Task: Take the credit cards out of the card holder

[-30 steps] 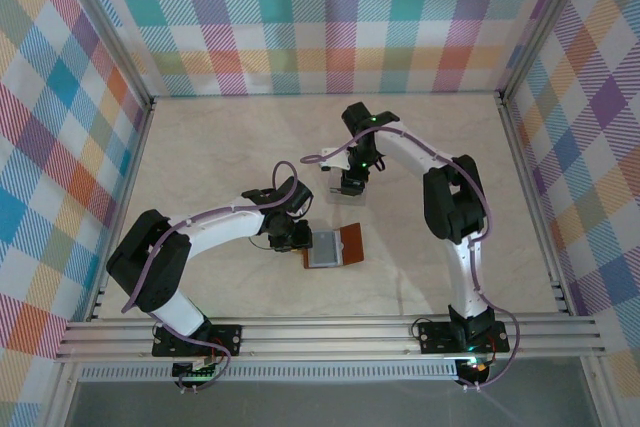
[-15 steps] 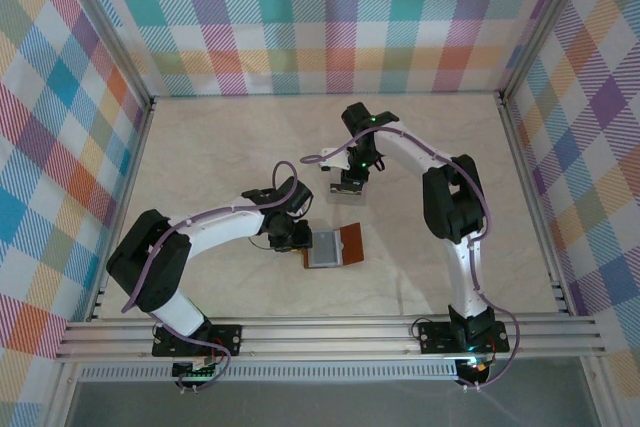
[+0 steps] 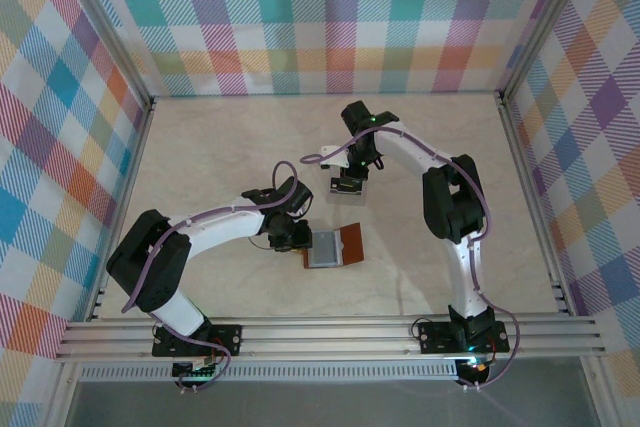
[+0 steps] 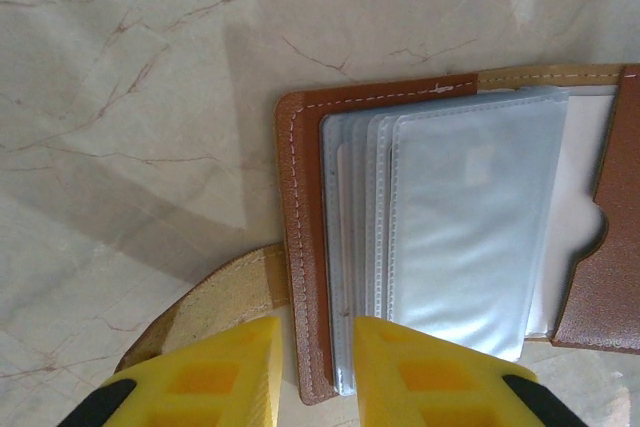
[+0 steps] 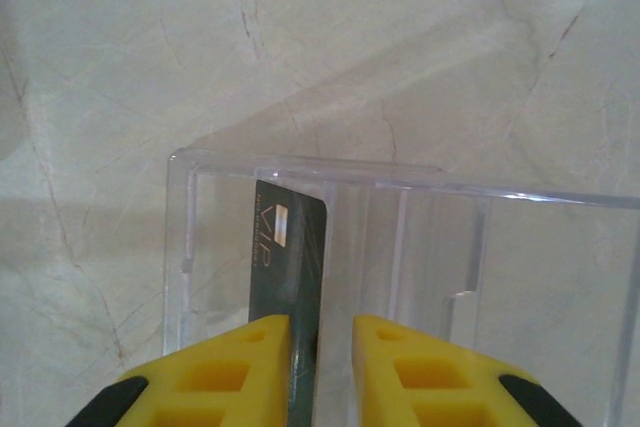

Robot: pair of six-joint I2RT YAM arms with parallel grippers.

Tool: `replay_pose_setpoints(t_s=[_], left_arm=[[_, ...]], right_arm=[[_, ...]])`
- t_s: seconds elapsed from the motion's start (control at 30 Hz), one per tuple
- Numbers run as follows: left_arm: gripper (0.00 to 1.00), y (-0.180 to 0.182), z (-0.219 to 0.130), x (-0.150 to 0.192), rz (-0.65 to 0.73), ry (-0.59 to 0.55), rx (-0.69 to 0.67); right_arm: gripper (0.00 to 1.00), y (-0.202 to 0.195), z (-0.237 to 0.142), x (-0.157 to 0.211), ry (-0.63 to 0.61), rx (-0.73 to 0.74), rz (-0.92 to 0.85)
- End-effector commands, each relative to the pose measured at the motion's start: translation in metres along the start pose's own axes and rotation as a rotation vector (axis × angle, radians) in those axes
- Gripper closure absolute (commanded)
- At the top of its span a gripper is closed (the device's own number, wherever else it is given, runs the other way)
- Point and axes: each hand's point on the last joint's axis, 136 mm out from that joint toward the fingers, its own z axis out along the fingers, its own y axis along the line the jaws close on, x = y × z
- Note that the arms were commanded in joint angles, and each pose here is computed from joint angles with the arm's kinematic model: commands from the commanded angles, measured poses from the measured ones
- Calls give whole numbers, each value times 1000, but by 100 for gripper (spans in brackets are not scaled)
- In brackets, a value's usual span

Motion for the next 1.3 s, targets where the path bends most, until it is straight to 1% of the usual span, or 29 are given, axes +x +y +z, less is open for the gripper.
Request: replay_pose_setpoints(t_s=[0.0,0.3,0.4,0.5,0.8,1.13,1.27], left_arm=[[74,2,-7,-1,-1,-16,2],[74,3,-6,-1,-2,-15,2],[74,3,-6,-1,-1,-14,1],[74,3,-6,-1,-2,-16,2],[74,3,-7,-1,-2,-19,2],[74,3,-7,-1,-2,-20,2],[74,3,-8,-1,-1,-21,4]], right_arm=[[78,-5,-21,-14,-40,57,-33],[82,-9,-25,-16,-47,79,-41],[77,-5,-26,-17,-53,62,-44],[75,0,-28,-17,-60,44,-48],[75,-12,-23,-18,-58,101,-44],[76,-7,-5,-10,-35,87,-46],[76,-7,-13,-15,-52,98,-48]])
